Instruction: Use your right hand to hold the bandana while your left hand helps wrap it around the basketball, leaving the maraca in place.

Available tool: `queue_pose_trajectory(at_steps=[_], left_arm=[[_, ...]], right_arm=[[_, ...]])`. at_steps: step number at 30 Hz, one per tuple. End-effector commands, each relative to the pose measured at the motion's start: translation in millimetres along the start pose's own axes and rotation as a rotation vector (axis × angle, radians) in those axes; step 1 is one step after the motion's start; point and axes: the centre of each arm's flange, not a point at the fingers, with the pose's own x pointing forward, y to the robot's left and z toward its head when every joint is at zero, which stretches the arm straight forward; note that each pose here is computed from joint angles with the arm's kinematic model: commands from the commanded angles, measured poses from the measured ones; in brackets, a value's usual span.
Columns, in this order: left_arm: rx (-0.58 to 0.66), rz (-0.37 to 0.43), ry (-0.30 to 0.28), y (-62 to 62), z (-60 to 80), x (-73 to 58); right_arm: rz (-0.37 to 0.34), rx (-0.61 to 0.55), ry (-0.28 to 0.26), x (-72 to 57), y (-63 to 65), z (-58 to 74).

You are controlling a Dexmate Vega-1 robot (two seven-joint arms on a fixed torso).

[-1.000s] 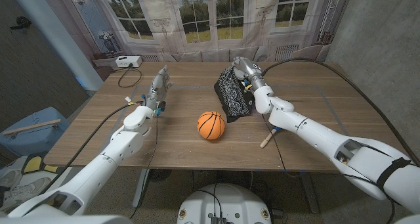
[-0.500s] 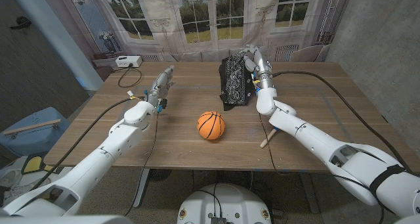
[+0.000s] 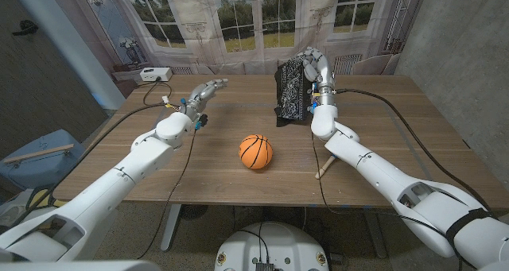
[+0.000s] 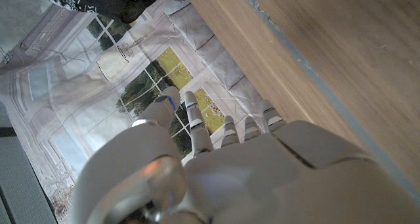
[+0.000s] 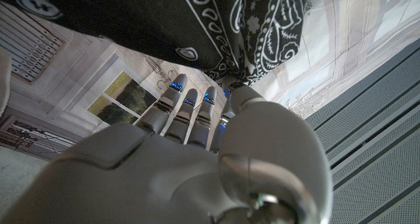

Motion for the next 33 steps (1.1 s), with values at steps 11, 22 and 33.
queue_pose_trajectory(at_steps=[11, 22, 33], left_arm=[[0.161, -0.328, -0.024, -34.2, 49.6, 38.8], [0.184, -0.511, -0.069, -48.1, 66.7, 53.0], [0.216, -0.496, -0.111, -54.5, 75.7, 50.9]], right_arm=[[-0.048, 0.013, -0.123, -7.1, -2.1, 39.5], [-0.051, -0.023, -0.14, -9.4, 2.0, 50.4], [-0.027, -0.03, -0.153, -12.9, 8.9, 53.6]])
